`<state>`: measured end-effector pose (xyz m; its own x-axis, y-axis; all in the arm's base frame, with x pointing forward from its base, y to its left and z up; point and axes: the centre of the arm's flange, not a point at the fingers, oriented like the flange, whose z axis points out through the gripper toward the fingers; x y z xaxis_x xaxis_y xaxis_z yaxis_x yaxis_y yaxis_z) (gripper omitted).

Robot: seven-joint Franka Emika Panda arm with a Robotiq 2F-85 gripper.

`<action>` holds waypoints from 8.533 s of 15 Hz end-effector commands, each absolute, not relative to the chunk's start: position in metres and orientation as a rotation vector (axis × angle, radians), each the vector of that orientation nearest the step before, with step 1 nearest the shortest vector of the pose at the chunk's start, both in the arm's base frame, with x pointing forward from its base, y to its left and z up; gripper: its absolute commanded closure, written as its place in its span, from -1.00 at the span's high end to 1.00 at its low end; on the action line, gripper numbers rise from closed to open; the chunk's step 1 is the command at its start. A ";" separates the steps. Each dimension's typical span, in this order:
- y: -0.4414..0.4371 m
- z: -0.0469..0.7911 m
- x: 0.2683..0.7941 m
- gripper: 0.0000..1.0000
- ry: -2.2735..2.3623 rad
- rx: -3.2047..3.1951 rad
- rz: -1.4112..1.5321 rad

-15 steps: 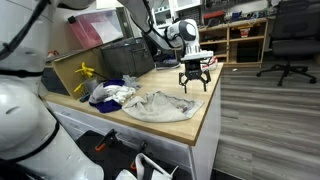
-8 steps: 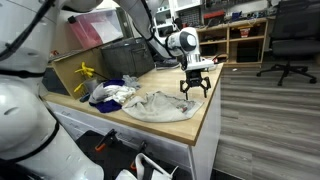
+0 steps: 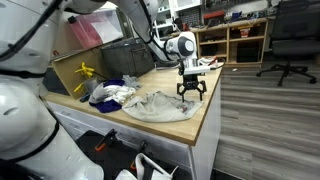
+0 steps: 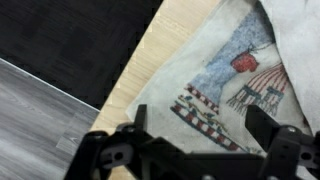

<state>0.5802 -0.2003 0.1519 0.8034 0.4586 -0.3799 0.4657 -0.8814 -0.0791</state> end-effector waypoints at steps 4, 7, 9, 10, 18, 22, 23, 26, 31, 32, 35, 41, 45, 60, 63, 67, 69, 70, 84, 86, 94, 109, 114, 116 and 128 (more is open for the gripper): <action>-0.214 0.150 0.577 1.00 0.805 2.985 -0.583; -0.219 0.155 0.577 1.00 0.839 2.981 -0.553; -0.221 0.156 0.578 1.00 0.865 2.974 -0.534; -0.222 0.157 0.579 1.00 0.869 2.972 -0.528; -0.232 0.147 0.582 1.00 0.915 2.951 -0.528; -0.237 0.139 0.583 1.00 0.932 2.943 -0.523; -0.237 0.138 0.583 1.00 0.937 2.941 -0.525; -0.235 0.133 0.580 0.61 0.940 2.951 -0.540; -0.229 0.132 0.571 0.35 0.981 2.956 -0.569; -0.227 0.132 0.569 0.01 0.987 2.956 -0.574; -0.223 0.130 0.562 -0.46 1.005 2.953 -0.592; -0.219 0.145 0.563 -1.00 1.000 2.954 -0.560; -0.218 0.174 0.570 -1.00 0.983 2.953 -0.469; -0.153 0.226 0.541 -1.00 1.084 2.875 -0.355; -0.130 0.227 0.521 -1.00 1.127 2.846 -0.321; -0.102 0.227 0.492 -1.00 1.175 2.820 -0.266; -0.090 0.226 0.477 -1.00 1.178 2.824 -0.250; -0.085 0.225 0.470 -1.00 1.179 2.829 -0.234; -0.043 0.242 0.439 -1.00 1.011 2.976 -0.031; -0.037 0.242 0.436 -1.00 1.006 2.975 -0.016; 0.001 0.231 0.396 -1.00 1.047 2.958 -0.023; 0.078 0.256 0.372 -1.00 0.928 2.982 0.125; 0.100 0.253 0.373 -0.78 0.899 2.943 0.202; 0.104 0.257 0.376 -0.34 0.890 2.940 0.241; -0.006 0.335 0.456 1.00 0.538 3.131 0.217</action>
<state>0.4256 0.0338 0.3079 0.9023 0.3896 0.1846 0.3954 -0.9185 0.0058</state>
